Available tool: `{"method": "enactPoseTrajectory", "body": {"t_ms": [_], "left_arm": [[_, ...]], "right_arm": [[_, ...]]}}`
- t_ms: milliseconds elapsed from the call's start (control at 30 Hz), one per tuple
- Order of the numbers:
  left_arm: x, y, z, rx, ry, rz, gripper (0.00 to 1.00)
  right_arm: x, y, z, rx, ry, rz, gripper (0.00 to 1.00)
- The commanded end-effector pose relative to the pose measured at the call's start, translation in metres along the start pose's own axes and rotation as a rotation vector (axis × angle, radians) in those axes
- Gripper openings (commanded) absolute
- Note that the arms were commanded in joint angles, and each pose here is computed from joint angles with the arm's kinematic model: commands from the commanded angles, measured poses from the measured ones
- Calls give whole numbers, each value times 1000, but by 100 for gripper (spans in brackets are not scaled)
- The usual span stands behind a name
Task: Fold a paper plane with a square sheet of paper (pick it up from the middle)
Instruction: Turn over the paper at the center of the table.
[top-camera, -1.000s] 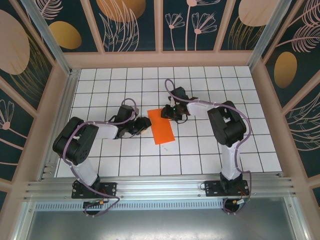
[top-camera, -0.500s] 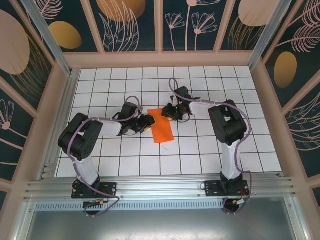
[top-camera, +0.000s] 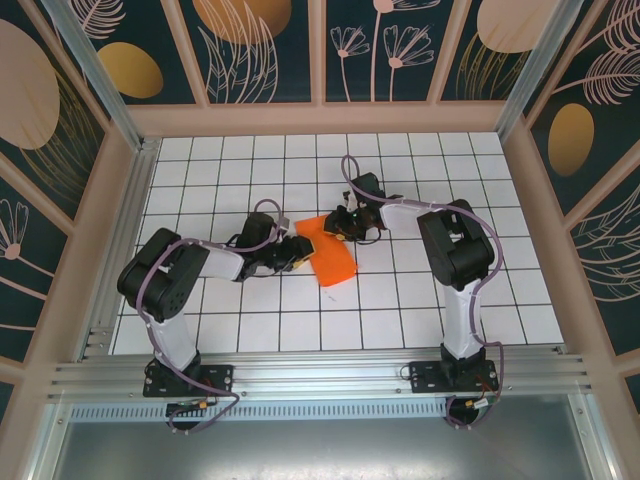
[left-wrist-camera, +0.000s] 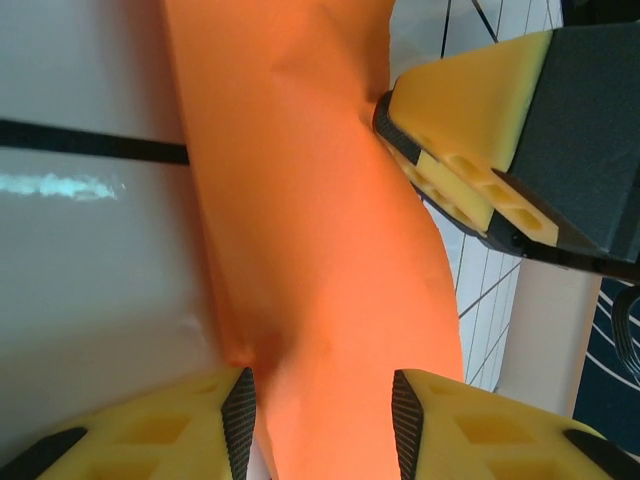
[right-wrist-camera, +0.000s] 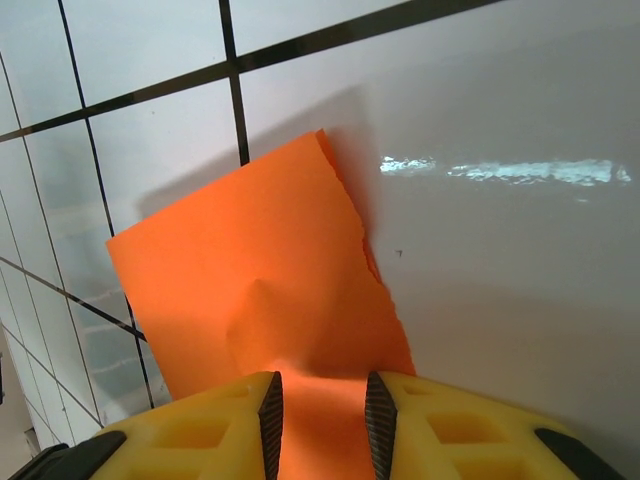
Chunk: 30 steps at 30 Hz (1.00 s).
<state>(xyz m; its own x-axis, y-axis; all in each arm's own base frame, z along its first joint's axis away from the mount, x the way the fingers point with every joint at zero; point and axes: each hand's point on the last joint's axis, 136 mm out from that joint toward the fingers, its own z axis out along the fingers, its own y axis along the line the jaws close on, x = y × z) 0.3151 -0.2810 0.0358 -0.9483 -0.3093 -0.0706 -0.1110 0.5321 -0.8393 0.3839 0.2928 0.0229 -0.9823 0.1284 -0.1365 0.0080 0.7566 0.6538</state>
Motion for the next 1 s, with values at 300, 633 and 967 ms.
{"method": "enactPoseTrajectory", "body": {"t_ms": [300,633,967], "left_arm": [[-30,-3,-24,-131,-172,60,42],[-18,1,-20,-109,-116,21,43],[-16,16,-11,-152,-90,18,42]], "right_arm": [[-3,13,-34,4,-76,-125,40],[30,-5,-51,126,-51,-152,47],[73,17,-46,-118,80,-174,50]]}}
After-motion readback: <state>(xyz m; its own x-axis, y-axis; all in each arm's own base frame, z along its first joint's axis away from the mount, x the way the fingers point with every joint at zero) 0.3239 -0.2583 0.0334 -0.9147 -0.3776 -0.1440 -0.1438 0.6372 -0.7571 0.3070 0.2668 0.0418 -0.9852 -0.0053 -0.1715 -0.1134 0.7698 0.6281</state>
